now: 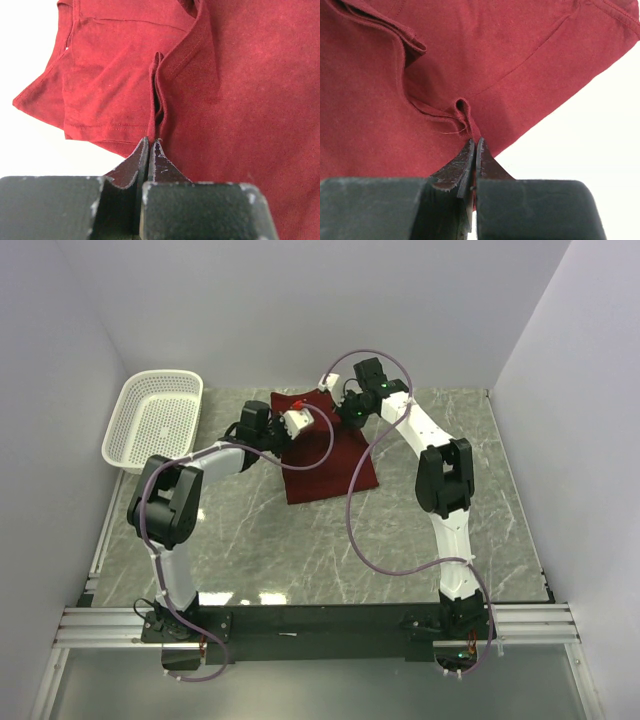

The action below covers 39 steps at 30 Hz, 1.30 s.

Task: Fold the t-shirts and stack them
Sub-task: Fold the tshirt

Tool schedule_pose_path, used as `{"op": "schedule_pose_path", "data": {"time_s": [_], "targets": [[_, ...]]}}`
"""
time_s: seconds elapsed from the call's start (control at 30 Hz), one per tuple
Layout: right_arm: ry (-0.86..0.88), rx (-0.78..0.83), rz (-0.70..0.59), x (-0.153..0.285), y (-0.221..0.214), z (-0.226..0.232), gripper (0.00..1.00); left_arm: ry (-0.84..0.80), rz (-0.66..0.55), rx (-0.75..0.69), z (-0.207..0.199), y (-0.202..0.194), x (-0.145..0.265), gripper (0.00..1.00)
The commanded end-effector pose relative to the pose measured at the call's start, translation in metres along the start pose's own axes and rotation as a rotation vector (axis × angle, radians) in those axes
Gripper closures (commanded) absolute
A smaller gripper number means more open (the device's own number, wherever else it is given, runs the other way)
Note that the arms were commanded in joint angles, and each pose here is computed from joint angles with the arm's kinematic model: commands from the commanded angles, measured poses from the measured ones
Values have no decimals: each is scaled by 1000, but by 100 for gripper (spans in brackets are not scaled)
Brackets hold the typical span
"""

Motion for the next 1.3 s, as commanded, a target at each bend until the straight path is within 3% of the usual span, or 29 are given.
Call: {"op": "schedule_pose_path", "data": {"time_s": [0.0,0.03,0.07,0.1,0.13,0.23,0.33,0.43,0.5,0.7,0.73,0.83,0.87,0.97,1.27], "targets": [[-51,11,-61,6,15,-10,100,15,-39,-4,10,10,-3,100],[-53,0,-65,6,15,-10,93,21,-39,-3,10,10,-3,96],[-62,-10,-63,5,14,-11,71,35,-34,3,12,10,-4,90],[-104,-20,-72,4,16,-15,59,53,-38,29,13,11,-3,82],[-124,-61,-75,2,14,-15,44,93,-54,34,18,16,-2,55],[-243,-153,-123,5,21,-22,37,203,-95,87,26,27,5,16],[-334,-245,-176,14,31,-26,36,357,-163,93,40,48,30,0],[-300,-265,-200,28,34,-25,36,468,-209,68,46,60,59,1],[-214,-236,-201,46,34,-17,34,438,-252,6,43,67,73,1],[248,107,-201,99,-15,27,32,217,-324,-168,-3,62,116,1],[299,236,-187,97,-32,34,32,165,-338,-195,-20,54,123,1],[394,394,-210,117,-66,55,32,94,-327,-336,-57,42,130,1],[402,421,-210,120,-72,59,32,58,-325,-437,-72,45,127,1],[404,486,-153,124,-90,68,32,-42,-268,-508,-100,35,115,2],[340,464,-112,117,-106,71,32,-135,-163,-487,-119,5,89,11]]}}
Point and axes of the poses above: each gripper's point midway between its finger pads, its own x axis back along the fingers, its own z axis along the line the jaws close on, y = z × x, the point moved 10 cm from there along x, back along the fingers, and after that the axes turned 8 degrees about -x, right-handed, at the moved point
